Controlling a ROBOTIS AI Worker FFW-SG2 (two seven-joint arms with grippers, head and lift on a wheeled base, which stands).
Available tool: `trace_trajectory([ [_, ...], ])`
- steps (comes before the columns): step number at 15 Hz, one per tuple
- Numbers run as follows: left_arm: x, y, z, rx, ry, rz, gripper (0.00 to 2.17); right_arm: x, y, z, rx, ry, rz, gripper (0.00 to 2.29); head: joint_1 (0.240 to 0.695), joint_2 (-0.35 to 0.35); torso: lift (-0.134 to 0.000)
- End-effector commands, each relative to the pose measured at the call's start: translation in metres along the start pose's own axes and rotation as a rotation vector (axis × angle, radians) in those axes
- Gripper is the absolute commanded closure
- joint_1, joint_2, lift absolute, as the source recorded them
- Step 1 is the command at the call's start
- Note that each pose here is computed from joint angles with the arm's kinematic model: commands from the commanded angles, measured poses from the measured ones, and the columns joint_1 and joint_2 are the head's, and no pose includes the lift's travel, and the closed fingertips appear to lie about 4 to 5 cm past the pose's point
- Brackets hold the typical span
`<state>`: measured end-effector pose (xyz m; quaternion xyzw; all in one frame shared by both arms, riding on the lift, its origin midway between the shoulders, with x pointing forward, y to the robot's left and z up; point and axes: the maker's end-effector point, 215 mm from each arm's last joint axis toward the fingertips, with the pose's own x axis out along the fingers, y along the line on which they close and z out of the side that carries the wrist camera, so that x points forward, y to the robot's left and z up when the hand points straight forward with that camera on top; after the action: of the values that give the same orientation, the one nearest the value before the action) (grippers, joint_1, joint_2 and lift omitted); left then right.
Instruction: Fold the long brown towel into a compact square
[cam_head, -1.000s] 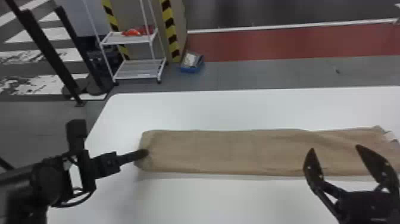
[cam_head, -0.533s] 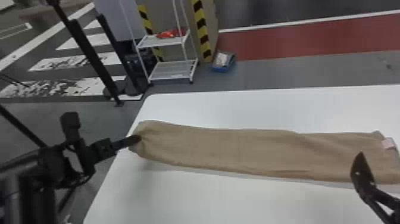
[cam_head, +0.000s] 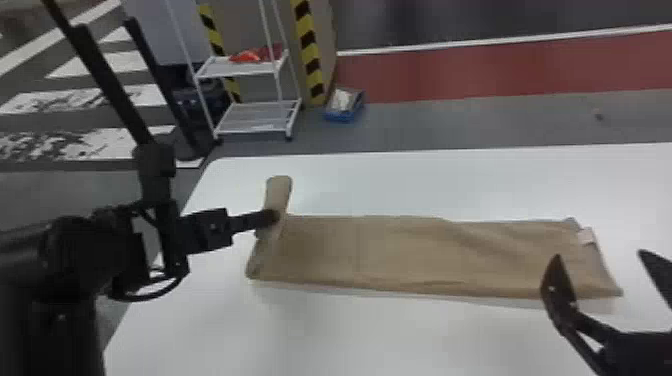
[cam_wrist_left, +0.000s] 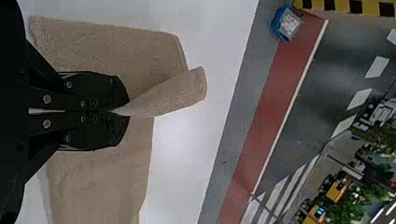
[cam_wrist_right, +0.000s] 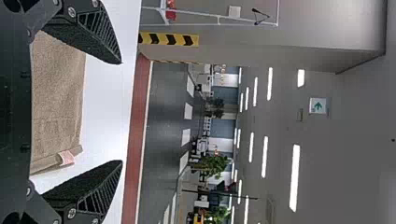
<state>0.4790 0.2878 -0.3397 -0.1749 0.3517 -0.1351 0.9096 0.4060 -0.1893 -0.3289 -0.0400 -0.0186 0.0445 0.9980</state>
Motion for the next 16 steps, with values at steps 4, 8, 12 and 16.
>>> trace_trajectory([
  [4,0.04,-0.141,-0.012,0.167,0.03,-0.118,2.14,-0.003,0.002,0.005,0.003,-0.003,-0.002,0.13,0.695,0.029,-0.125],
  [8,0.064,-0.187,-0.019,0.271,0.044,-0.09,2.14,-0.005,0.002,0.002,0.002,0.001,-0.001,0.13,0.695,-0.076,-0.125],
  [12,0.088,-0.198,-0.037,0.343,0.068,-0.052,2.01,-0.005,0.003,0.001,0.002,0.001,0.0,0.13,0.695,-0.122,-0.125],
  [16,0.105,-0.223,-0.045,0.415,0.048,-0.057,0.0,-0.004,0.003,-0.002,0.002,0.007,0.001,0.13,0.695,-0.155,-0.125],
])
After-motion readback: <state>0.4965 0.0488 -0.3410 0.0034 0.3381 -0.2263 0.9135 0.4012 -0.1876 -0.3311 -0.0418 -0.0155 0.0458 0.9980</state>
